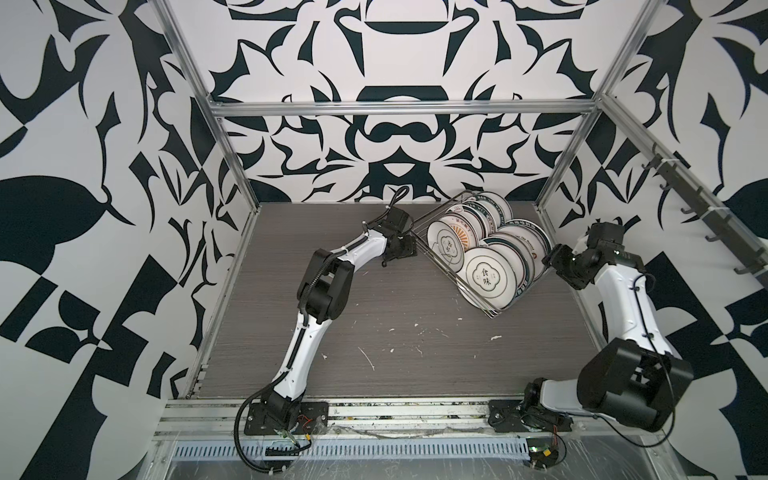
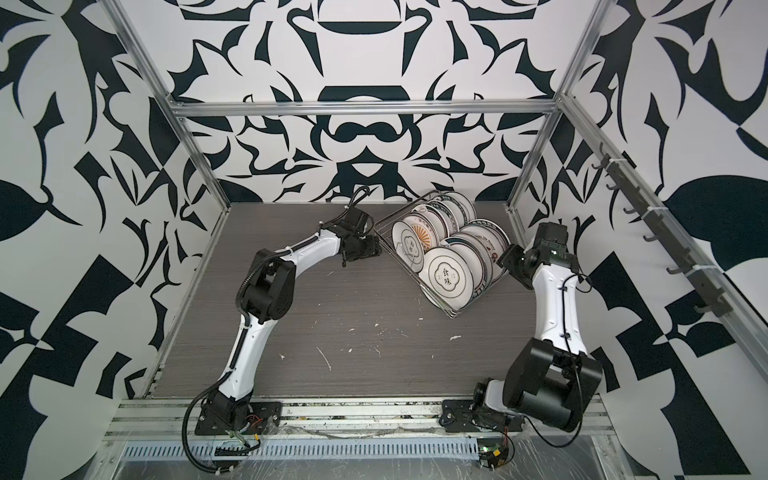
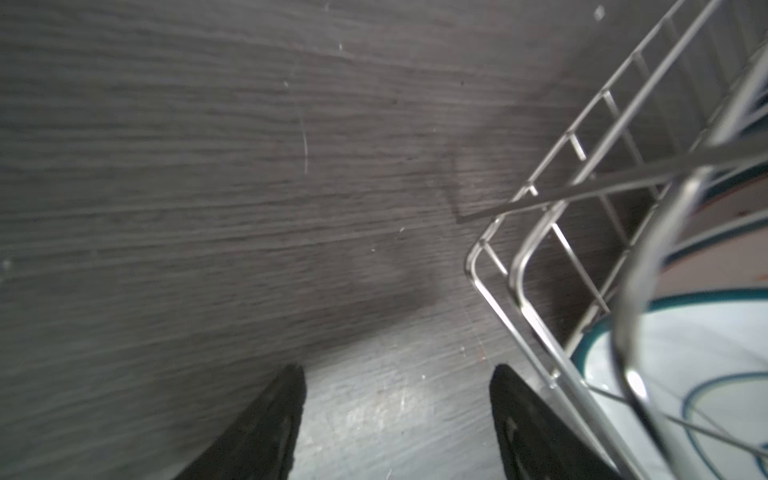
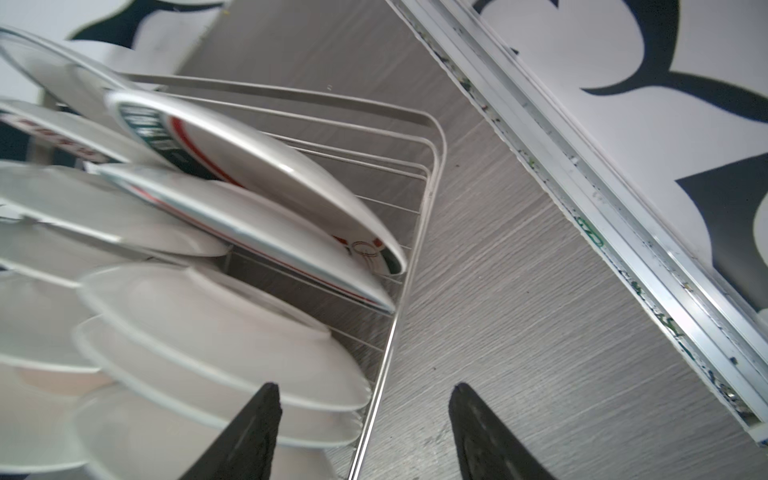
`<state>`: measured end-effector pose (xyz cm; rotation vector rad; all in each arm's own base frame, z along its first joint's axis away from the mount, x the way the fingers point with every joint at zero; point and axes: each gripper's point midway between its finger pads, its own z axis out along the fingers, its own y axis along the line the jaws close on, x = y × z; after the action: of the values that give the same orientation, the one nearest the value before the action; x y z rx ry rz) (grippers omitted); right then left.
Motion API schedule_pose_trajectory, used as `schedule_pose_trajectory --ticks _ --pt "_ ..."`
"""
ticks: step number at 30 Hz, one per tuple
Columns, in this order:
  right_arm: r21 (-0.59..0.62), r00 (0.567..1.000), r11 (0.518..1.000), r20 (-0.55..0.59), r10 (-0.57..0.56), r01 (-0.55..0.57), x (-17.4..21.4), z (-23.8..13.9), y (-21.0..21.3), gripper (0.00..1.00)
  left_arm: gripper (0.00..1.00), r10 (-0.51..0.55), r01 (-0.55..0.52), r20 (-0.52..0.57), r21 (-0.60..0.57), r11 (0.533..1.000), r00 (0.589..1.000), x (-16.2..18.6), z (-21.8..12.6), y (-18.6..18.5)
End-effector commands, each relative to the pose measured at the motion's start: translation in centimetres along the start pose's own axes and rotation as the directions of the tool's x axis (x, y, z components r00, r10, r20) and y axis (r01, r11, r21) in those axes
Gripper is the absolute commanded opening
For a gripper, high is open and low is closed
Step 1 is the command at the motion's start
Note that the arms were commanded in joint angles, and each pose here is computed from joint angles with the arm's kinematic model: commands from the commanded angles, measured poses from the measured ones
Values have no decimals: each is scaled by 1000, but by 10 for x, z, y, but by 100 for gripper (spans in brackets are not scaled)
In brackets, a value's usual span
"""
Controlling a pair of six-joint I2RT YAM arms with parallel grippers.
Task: Unload the plates from the dish rack
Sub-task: 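Lower the right gripper onto the nearest plate rim while the left draws back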
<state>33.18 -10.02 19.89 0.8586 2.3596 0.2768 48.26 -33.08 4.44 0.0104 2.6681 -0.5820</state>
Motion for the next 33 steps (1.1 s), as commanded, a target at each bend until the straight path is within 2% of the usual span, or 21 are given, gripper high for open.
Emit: schedule_pose_trajectory --ticks 1,6,9,11,15,17,22,28,33 --pt "-107 998 994 53 -25 30 -2 -26 22 69 80 -9 11 51 -47 999 999 -8 -32 16" --pt "-255 994 964 91 -57 78 3 -48 52 69 84 -34 41 71 -94 995 997 8 -65 43" --pt "-302 991 945 75 -108 126 15 -50 71 69 84 -61 71 91 -114 991 994 19 -88 61" --pt "-308 984 935 50 -172 179 26 -46 84 69 89 -78 91 105 -126 988 991 25 -105 71" --pt "-269 951 917 -12 -308 294 49 -29 105 67 91 -87 106 132 -142 984 987 38 -138 82" --pt "-244 939 914 -32 -342 325 54 -22 109 67 92 -90 109 135 -140 984 987 46 -152 85" --pt "-210 930 914 -47 -364 347 53 -9 107 65 94 -89 106 133 -131 986 987 68 -180 90" --pt "-182 918 910 -71 -389 372 56 3 102 65 96 -84 111 214 -119 987 973 78 -214 97" --pt "-200 907 903 -110 -406 380 62 17 105 61 98 -114 160 265 -158 974 957 80 -235 107"
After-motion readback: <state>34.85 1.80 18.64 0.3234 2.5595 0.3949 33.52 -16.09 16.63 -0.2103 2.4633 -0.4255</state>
